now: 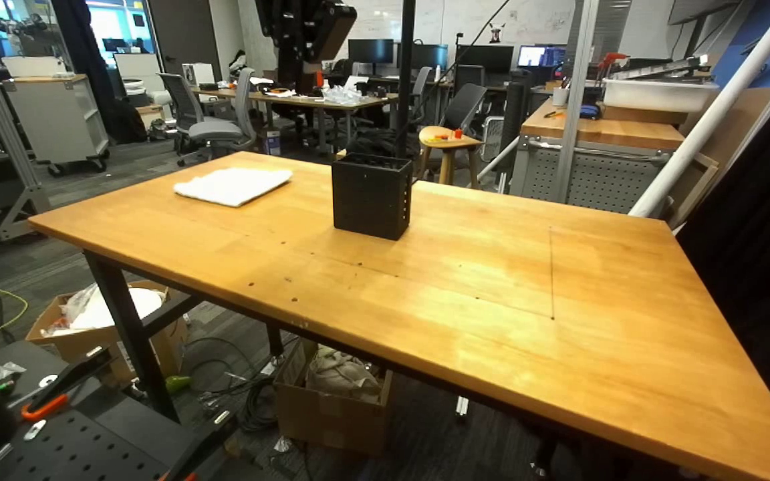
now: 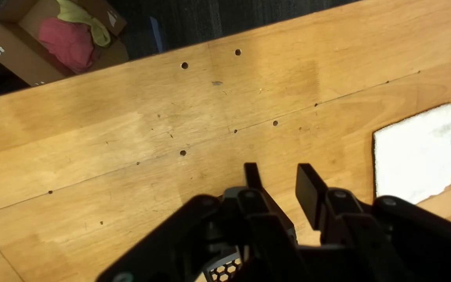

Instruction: Pick up the cloth and put it in the box

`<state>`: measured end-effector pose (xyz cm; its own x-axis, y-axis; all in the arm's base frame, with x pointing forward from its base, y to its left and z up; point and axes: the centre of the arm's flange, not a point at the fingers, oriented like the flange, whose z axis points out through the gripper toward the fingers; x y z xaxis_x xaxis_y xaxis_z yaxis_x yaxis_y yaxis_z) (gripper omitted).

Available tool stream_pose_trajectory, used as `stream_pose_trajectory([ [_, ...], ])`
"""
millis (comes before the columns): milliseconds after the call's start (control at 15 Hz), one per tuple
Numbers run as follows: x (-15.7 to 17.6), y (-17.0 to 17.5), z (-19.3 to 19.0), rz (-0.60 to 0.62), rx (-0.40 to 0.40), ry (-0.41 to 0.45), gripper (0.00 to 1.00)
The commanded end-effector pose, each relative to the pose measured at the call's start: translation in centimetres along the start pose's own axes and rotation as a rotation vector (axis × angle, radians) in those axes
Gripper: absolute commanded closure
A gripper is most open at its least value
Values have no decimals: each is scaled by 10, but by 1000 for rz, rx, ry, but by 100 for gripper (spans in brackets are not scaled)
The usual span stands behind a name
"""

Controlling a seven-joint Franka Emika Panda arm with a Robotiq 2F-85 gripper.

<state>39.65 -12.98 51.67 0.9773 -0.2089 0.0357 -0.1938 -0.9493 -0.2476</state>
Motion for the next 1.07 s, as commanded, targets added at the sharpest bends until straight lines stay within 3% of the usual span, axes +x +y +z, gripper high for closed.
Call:
stream_pose_trajectory([
  [0, 0, 0, 0, 0, 0, 0, 67],
  [333, 0, 0, 0, 0, 0, 0, 67],
  [400, 4, -4, 1, -6, -1, 2, 42],
  [467, 10, -10, 4, -20, -7, -4, 42],
  [867, 51, -72, 31, -138, -46, -1, 0],
  [1000, 69, -103, 41, -182, -72, 14, 0],
])
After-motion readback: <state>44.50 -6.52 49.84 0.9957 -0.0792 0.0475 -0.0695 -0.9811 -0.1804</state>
